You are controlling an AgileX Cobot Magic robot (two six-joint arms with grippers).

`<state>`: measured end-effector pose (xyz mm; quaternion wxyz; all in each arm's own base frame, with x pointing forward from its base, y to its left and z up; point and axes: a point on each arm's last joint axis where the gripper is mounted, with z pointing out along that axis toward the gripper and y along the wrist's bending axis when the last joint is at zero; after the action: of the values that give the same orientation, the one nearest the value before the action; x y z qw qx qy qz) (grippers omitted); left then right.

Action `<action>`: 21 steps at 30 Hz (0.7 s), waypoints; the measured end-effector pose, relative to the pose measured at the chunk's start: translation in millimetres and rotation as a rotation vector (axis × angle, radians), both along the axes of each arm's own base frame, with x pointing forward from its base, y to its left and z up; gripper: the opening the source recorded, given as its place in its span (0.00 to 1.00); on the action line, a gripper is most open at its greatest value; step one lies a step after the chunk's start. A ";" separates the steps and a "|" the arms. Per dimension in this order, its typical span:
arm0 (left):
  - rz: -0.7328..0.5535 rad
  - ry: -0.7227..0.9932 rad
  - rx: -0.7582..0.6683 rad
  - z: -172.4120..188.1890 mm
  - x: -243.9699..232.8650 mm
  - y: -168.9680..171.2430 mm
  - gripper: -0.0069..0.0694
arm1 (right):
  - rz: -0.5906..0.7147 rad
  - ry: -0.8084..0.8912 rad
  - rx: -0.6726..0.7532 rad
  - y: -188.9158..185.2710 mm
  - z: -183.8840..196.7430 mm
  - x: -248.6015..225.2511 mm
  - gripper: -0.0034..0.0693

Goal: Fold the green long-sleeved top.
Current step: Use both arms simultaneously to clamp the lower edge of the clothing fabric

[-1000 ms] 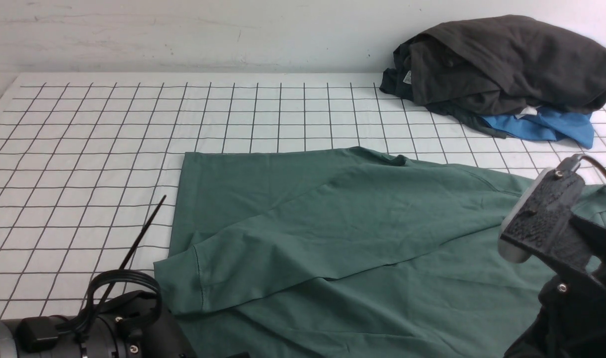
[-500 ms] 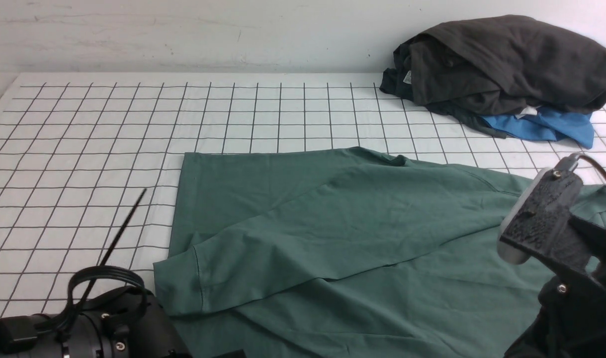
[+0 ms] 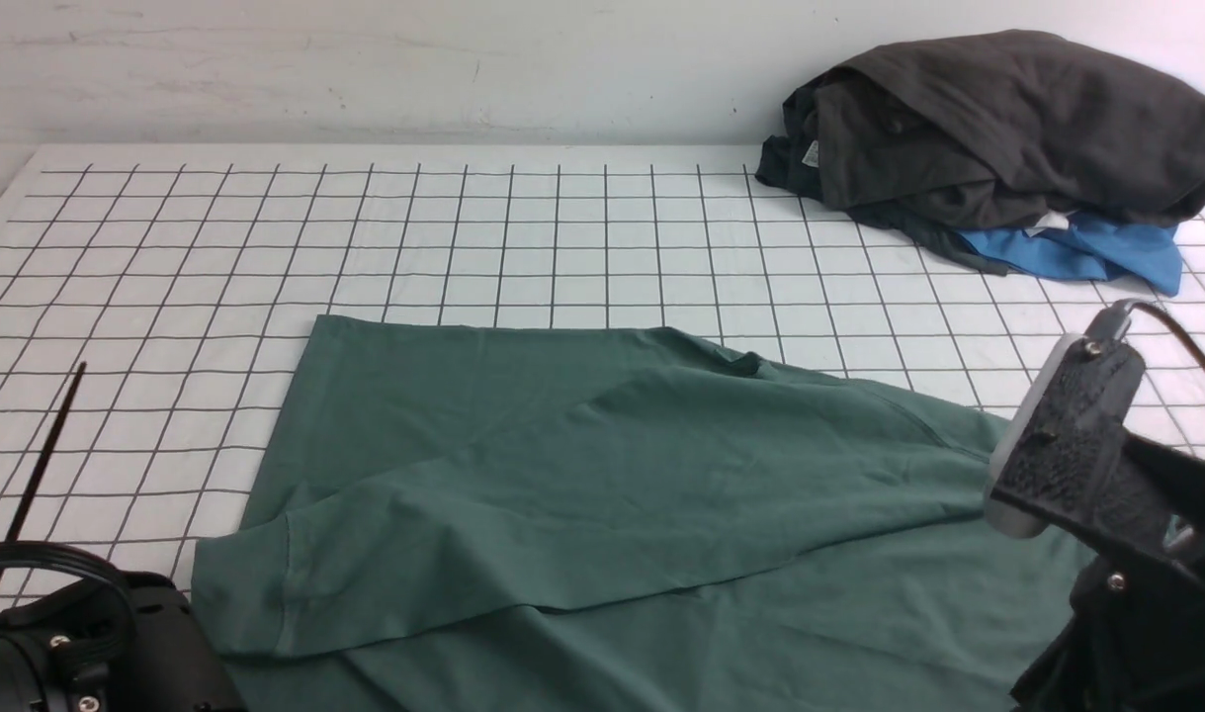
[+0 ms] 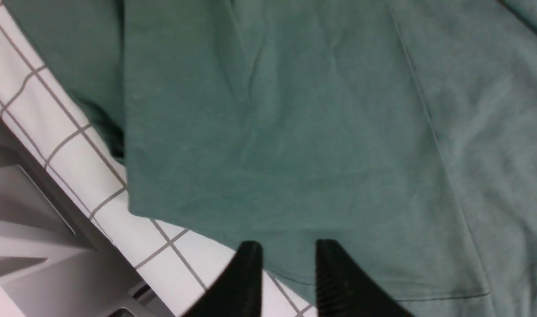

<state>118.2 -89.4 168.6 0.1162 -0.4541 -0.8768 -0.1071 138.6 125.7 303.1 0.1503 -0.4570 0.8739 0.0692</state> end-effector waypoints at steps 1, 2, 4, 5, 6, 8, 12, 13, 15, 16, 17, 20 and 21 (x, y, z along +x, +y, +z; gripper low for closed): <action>0.007 0.002 0.000 -0.2 0.4 1.1 0.09 | 0.006 0.008 -0.010 -0.8 -4.2 -0.9 0.42; 0.013 0.003 -0.001 -0.2 0.9 1.6 0.09 | 0.016 0.023 -0.027 -2.2 -11.2 -2.6 0.47; 0.014 0.003 -0.001 -0.2 1.0 1.8 0.09 | 0.029 0.064 -0.067 -6.5 -28.2 -7.5 0.59; 0.016 0.002 -0.002 -0.3 1.1 1.8 0.09 | 0.034 0.088 -0.094 -10.0 -40.9 -10.9 0.67; 0.016 0.003 -0.002 -0.3 1.1 1.8 0.09 | 0.033 0.095 -0.107 -12.0 -49.0 -12.6 0.72; 0.017 0.003 -0.003 -0.3 1.0 1.8 0.09 | 0.034 0.098 -0.133 -16.8 -65.8 -15.7 0.79; 0.017 0.003 -0.004 -0.5 0.9 1.7 0.09 | 0.026 0.068 -0.153 -20.1 -80.4 -14.7 0.84; 0.017 0.001 -0.006 -0.5 1.1 1.6 0.09 | 0.022 0.063 -0.168 -20.4 -86.3 -12.9 0.85; 0.020 0.000 -0.013 -0.7 1.1 0.9 0.09 | 0.028 0.059 -0.202 -20.6 -98.2 -9.4 0.85; 0.020 0.001 -0.013 -0.7 1.0 0.9 0.09 | 0.030 0.058 -0.205 -20.6 -99.5 -9.0 0.85; 0.027 0.002 -0.023 -1.0 0.9 0.1 0.09 | 0.047 0.052 -0.239 -21.1 -108.6 -6.1 0.85; 0.033 0.001 -0.035 -1.3 0.8 -1.0 0.09 | 0.076 0.046 -0.284 -21.0 -120.8 -1.4 0.85; 0.033 0.001 -0.035 -1.3 0.8 -1.0 0.09 | 0.080 0.045 -0.290 -20.8 -122.4 -0.6 0.85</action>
<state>119.0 -90.4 167.4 0.1105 -0.4415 -0.8859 -0.0897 138.0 104.9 180.7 0.0603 -0.5070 0.8589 -0.0416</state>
